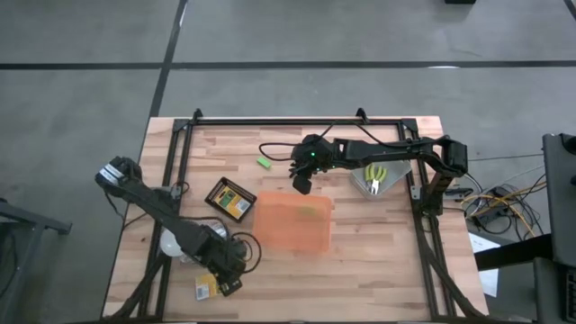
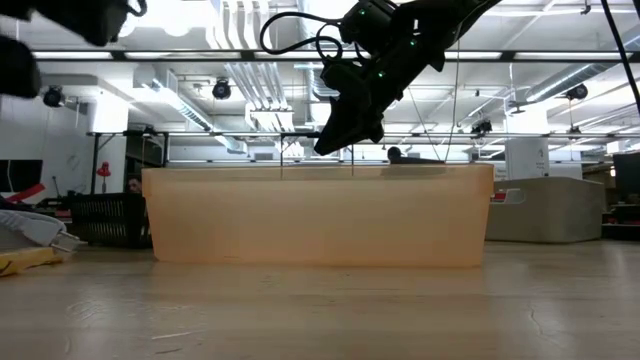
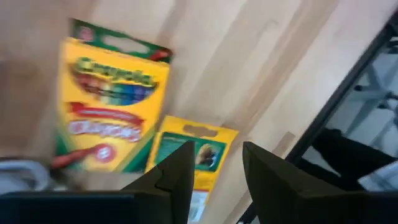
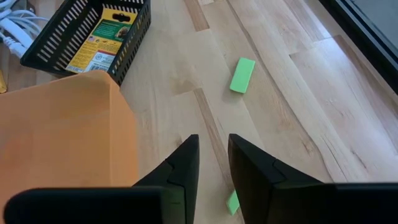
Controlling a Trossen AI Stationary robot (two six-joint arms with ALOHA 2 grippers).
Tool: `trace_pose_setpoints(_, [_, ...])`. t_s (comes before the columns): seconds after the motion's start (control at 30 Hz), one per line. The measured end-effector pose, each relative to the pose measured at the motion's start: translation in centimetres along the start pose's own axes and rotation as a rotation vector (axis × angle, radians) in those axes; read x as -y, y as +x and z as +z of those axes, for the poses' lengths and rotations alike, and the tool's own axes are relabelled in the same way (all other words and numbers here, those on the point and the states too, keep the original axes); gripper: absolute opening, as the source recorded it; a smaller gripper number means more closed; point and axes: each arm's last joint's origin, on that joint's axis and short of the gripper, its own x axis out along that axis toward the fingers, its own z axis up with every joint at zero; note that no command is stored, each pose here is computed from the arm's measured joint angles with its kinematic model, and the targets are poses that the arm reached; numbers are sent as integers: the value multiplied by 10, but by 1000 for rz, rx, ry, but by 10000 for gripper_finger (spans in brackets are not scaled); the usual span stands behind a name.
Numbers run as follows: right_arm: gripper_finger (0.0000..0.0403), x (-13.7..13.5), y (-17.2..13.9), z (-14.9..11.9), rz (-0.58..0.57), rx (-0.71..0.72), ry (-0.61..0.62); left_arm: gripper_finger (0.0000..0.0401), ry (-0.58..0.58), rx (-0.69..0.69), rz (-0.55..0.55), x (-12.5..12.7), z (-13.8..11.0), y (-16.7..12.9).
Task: Pick & Place School Supplies
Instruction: Move the right yellow crayon box to the bottom left of the table
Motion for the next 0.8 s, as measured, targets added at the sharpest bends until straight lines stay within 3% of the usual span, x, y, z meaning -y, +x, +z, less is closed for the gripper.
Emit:
trace_pose_setpoints(0.17, [73, 0, 0, 0, 0, 1, 0, 140, 56, 45, 46, 5, 7, -22])
trace_pose_setpoints(0.27, [68, 0, 0, 0, 0, 1, 0, 140, 166, 49, 25, 11, 1, -22])
trace_pose_setpoints(0.47, [73, 0, 0, 0, 0, 0, 0, 140, 721, -39, -139, 20, -23, -4])
trace_pose_setpoints(0.8, [84, 0, 0, 0, 0, 0, 0, 140, 914, -100, -130, -15, -33, 42])
